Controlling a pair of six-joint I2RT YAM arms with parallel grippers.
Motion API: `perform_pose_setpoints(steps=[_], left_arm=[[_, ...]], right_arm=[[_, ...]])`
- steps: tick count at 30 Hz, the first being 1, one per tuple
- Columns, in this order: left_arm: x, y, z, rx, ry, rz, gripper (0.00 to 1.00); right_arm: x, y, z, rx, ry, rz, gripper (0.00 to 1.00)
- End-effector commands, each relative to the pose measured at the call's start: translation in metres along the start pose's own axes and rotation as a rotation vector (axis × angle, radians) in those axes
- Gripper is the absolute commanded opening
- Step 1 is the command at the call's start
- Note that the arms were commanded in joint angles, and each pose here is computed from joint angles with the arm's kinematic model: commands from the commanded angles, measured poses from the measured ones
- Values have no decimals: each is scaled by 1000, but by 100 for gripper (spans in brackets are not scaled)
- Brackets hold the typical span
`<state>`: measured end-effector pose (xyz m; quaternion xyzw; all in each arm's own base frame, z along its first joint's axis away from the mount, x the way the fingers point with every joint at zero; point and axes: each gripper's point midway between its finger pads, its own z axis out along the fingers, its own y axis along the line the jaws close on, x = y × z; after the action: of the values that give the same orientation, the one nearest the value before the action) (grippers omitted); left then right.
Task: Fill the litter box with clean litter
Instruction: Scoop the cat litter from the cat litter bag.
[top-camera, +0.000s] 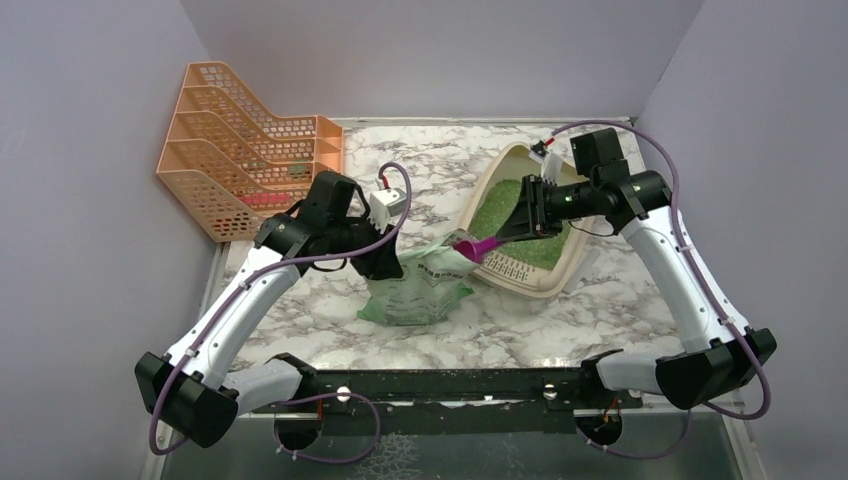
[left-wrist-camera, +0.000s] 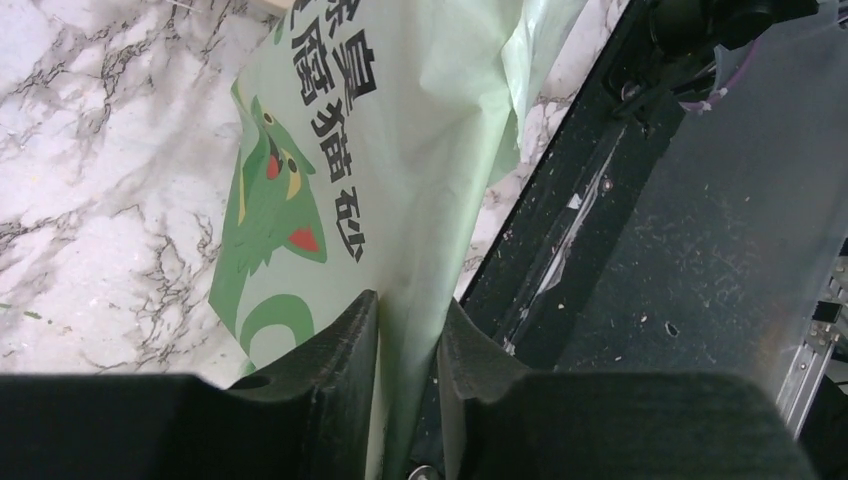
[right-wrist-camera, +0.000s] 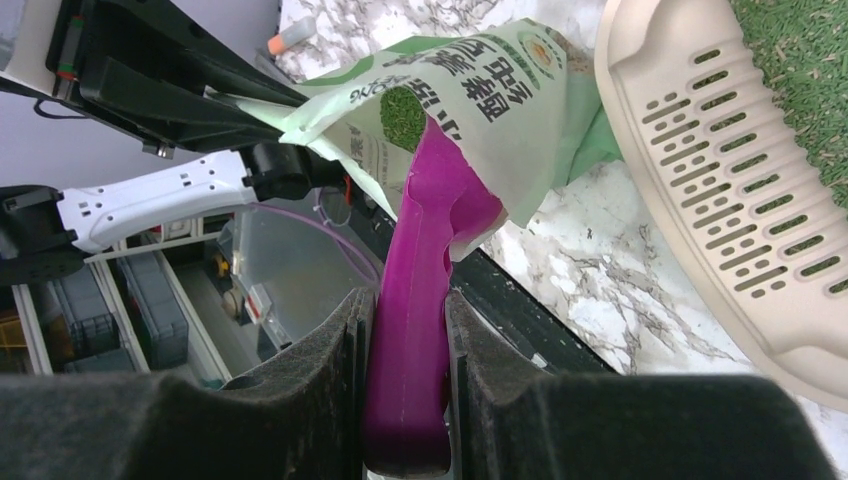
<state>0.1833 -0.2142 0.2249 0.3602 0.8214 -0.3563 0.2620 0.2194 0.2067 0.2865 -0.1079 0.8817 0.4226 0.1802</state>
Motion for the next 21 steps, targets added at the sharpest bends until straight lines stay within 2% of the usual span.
perform_pose_setpoints(steps=[1, 11, 15, 21], left_arm=[[9, -14, -6, 43, 16, -11, 24], [7, -23, -10, 65, 1, 10, 19], [3, -25, -11, 72, -10, 28, 25], [4, -25, -9, 75, 0, 23, 32]], right_arm=[[9, 2, -1, 45, 20, 9, 1], [7, -11, 0, 142, 36, 28, 1], [5, -11, 14, 172, 62, 27, 1], [11, -2, 61, 262, 120, -8, 1]])
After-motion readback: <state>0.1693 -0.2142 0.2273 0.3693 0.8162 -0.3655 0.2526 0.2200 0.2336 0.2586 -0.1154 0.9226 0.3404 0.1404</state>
